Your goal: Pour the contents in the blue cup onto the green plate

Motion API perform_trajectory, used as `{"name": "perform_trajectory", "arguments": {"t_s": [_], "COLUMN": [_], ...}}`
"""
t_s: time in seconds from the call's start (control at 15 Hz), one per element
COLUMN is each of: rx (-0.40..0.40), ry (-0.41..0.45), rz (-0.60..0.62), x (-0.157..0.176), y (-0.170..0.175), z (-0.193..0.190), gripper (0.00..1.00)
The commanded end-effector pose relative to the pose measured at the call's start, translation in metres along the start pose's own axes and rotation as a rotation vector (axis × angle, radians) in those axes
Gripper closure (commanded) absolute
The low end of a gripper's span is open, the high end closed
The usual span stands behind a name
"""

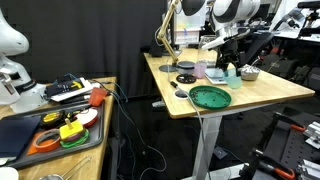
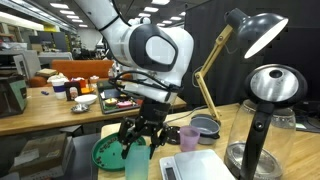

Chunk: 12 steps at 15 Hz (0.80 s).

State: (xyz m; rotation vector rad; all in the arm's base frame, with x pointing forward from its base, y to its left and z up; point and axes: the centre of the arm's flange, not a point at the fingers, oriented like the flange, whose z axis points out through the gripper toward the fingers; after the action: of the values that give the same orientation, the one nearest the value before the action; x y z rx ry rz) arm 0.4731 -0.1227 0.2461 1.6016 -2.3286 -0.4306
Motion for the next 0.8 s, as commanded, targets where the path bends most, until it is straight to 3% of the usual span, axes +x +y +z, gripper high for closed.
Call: {"name": "perform_trajectory", "arguments": {"t_s": [0.0,0.47,0.73], "rx": [-0.033,-0.08,-0.131], "ry": [0.103,0.287,0.374], "rz": [-0.03,-0.123,-0.042], "x": [-0.009,-0.064,-0.095], "y": [-0.003,0.014,0.016], "z": [0.001,0.002,-0.006], "gripper": [0.48,0.48,0.48]}}
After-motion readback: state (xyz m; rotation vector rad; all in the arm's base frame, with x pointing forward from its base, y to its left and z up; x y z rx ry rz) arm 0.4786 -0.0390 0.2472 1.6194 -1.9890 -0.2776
